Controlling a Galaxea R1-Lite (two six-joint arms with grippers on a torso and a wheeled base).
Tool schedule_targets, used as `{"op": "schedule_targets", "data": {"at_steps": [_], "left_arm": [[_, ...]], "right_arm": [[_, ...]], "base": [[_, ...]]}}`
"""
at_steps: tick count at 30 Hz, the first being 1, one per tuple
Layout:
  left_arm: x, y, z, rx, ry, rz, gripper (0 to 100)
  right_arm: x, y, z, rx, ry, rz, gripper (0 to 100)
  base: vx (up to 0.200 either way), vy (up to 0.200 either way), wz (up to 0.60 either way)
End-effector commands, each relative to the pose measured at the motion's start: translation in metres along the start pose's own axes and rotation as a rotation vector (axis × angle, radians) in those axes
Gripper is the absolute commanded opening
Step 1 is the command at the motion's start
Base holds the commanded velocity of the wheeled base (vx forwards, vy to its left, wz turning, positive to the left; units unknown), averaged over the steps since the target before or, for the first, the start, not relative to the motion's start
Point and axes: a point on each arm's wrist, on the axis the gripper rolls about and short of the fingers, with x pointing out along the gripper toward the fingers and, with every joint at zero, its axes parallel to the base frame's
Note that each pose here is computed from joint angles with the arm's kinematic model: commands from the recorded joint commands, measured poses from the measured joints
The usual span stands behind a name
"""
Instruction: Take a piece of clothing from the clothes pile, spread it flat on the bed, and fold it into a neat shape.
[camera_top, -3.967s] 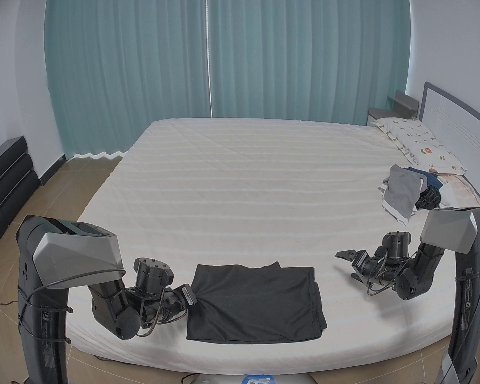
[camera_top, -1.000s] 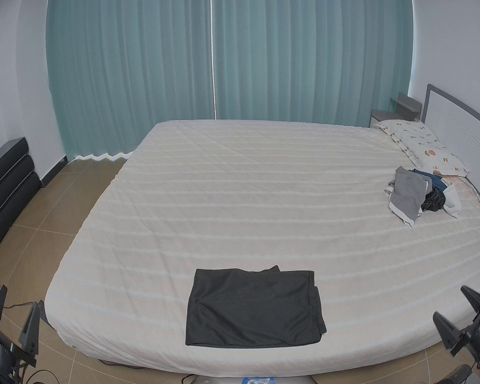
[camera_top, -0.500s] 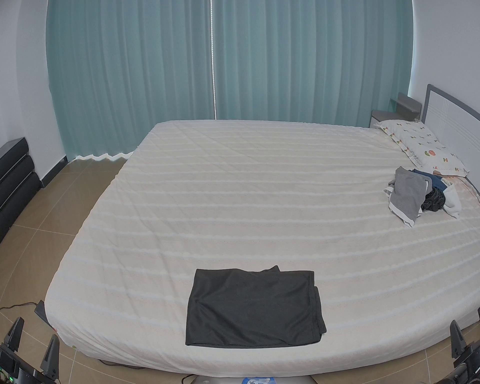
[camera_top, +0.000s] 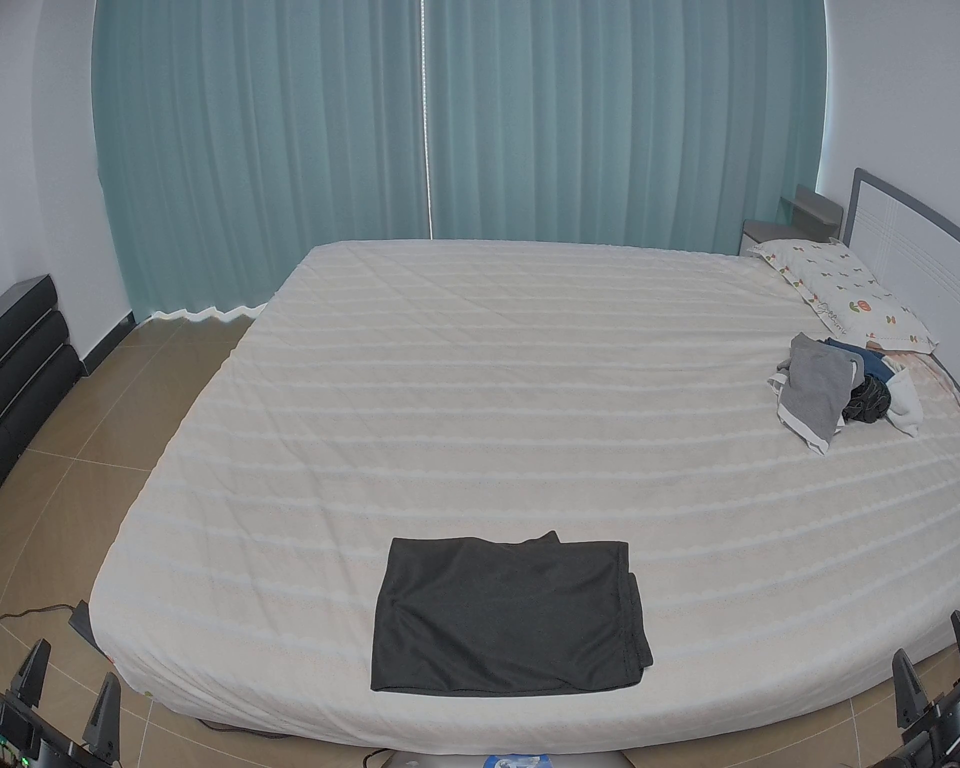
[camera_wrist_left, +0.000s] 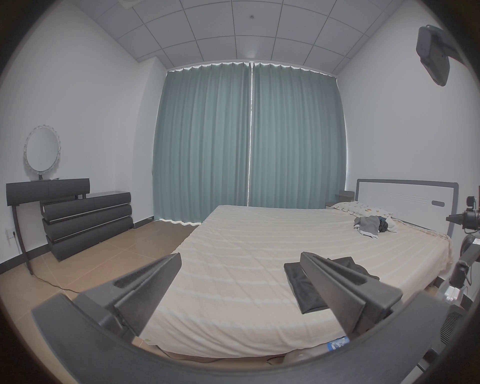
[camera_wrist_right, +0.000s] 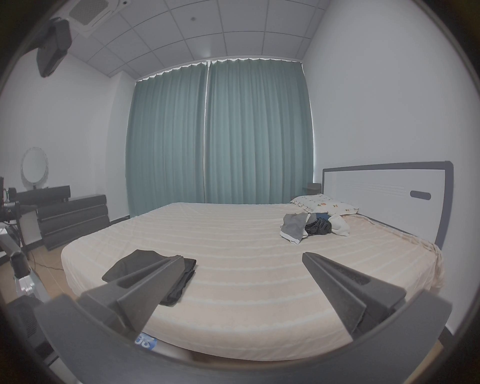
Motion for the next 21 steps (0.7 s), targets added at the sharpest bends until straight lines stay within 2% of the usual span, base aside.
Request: {"op": "schedule_targets", "data": {"at_steps": [1,2,5,21], "left_arm": [[0.0007,0.0002,-0.0042,-0.001,0.009,0.0,100],[0.0007,0.0002,-0.0042,-0.001,0.009,0.0,100],[0.0007,0.0002,-0.0042,-0.002,0.009,0.001,100],[0.0007,0.0002,-0.0043,0.012,0.011,0.002,100]], "right_arm": [[-0.0006,0.0006,-0.0007,-0.013,-0.01,0.023,100],[0.0004,0.0011,-0.0053,-0.024,0.019,0.048,100],[0.0021,0.0016,-0.0081,-0.021,0.004,0.072,100],[0.0022,0.0015,-0.0082,-0.001,-0.001,0.069,100]], "base": [[0.0,0.0,0.0],[0.0,0.0,0.0],[0.0,0.0,0.0],[0.0,0.0,0.0]]}}
